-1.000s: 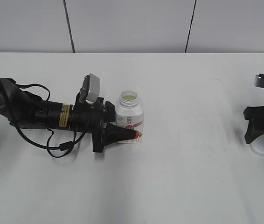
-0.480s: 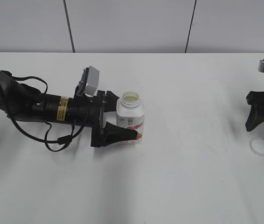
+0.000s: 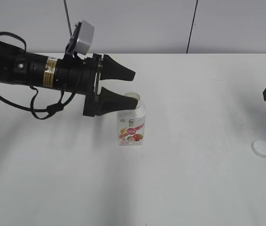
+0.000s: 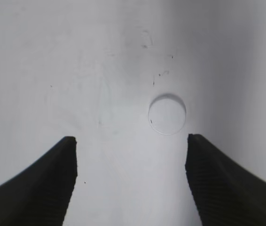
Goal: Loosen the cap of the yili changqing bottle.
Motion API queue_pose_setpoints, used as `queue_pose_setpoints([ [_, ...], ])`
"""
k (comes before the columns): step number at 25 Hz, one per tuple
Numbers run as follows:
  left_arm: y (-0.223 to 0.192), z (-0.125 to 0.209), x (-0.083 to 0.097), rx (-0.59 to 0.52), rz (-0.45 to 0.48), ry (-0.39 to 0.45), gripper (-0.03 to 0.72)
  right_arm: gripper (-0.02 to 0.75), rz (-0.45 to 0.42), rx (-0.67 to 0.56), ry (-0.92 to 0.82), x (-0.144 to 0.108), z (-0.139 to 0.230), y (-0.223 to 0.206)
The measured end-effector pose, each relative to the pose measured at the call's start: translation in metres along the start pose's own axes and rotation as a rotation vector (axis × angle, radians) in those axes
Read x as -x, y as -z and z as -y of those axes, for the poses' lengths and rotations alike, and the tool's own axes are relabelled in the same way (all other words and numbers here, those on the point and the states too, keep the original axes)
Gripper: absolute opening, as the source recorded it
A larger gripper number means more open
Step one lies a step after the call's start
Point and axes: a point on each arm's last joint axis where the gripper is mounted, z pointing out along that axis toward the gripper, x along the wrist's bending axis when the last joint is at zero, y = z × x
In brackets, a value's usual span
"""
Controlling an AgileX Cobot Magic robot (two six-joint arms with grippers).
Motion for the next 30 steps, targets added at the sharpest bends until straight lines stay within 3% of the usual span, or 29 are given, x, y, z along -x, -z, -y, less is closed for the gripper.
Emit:
queue_pose_setpoints([
  [2,0.008,-0.013,-0.003,-0.057,-0.070,0.025,0.593,0.567,-0.003,0.034,0.007,-0.002,0.001,0.011],
  [5,0.028,-0.030,-0.013,-0.213,-0.285,0.094,0.593,0.567,-0.011,0.076,0.013,-0.006,0.005,0.027],
  [8,0.054,-0.044,-0.026,-0.331,-0.604,0.177,0.593,0.567,-0.022,0.118,0.017,-0.010,0.008,0.042],
  [14,0.115,-0.054,-0.050,-0.379,-1.330,0.315,0.593,0.567,-0.033,0.141,0.027,-0.014,0.016,0.059],
  [15,0.125,-0.052,-0.050,-0.400,-1.435,0.342,0.593,0.567,-0.035,0.135,0.028,-0.015,0.017,0.061],
  [17,0.140,-0.045,-0.048,-0.487,-1.555,0.393,0.593,0.567,-0.038,0.119,0.030,-0.015,0.020,0.062],
  [20,0.147,-0.038,-0.040,-0.632,-1.570,0.544,0.592,0.567,-0.042,0.098,0.034,-0.016,0.021,0.066],
  [23,0.138,-0.047,-0.033,-0.609,-1.472,0.739,0.591,0.567,-0.045,0.092,0.040,-0.018,0.020,0.070],
  [27,0.137,-0.075,-0.014,-0.572,-1.349,0.892,0.589,0.567,-0.046,0.070,0.051,-0.019,0.022,0.075],
  [30,0.146,-0.088,0.009,-0.646,-1.319,0.991,0.589,0.567,-0.027,-0.016,0.066,-0.017,0.030,0.075],
])
